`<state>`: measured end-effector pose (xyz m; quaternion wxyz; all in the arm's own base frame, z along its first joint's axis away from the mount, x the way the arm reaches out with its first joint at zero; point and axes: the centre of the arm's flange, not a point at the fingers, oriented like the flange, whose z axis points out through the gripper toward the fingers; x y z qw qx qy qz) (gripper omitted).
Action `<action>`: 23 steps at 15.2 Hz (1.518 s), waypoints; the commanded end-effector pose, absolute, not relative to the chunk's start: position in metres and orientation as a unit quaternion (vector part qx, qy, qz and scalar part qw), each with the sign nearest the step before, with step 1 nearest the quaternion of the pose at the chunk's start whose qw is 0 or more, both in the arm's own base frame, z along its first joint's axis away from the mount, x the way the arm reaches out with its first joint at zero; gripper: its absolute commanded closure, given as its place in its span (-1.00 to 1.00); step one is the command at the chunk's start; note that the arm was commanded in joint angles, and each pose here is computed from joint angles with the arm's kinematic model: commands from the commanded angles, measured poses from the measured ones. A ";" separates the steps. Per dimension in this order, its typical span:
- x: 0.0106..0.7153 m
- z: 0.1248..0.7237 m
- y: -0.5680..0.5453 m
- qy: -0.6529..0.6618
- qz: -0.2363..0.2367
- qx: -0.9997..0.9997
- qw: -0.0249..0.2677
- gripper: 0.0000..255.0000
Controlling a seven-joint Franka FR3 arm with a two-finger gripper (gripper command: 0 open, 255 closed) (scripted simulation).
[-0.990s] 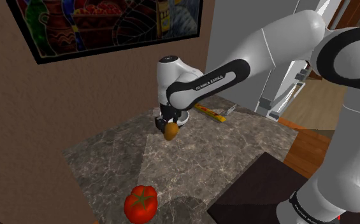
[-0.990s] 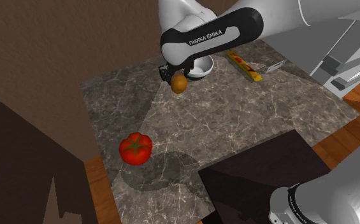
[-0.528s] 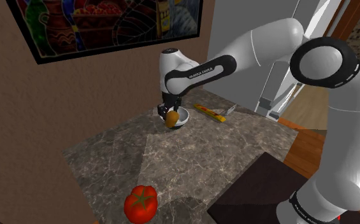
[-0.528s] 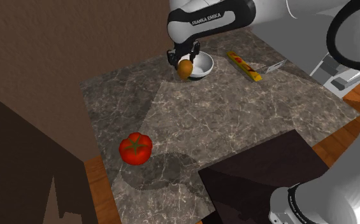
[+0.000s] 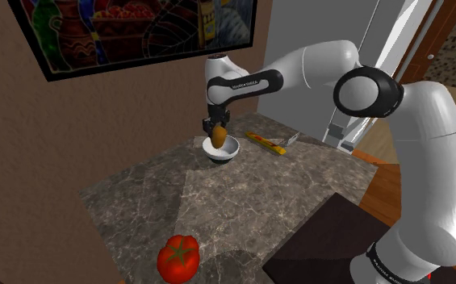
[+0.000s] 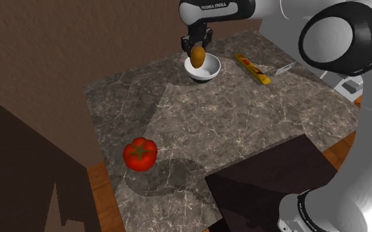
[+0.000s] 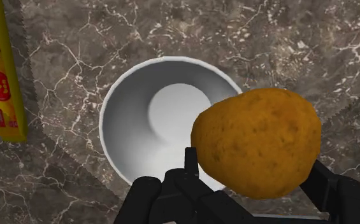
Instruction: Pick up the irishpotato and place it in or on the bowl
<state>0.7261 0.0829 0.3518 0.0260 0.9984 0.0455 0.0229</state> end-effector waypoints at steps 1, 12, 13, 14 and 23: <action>0.747 0.351 0.063 0.046 0.023 0.998 0.026 1.00; 0.791 0.320 0.025 0.046 0.023 0.998 0.026 1.00; 0.791 0.315 0.025 0.046 0.023 0.998 0.026 1.00; 0.791 0.310 0.025 0.046 0.023 0.998 0.026 1.00; 0.791 0.276 0.025 0.046 0.023 0.998 0.026 1.00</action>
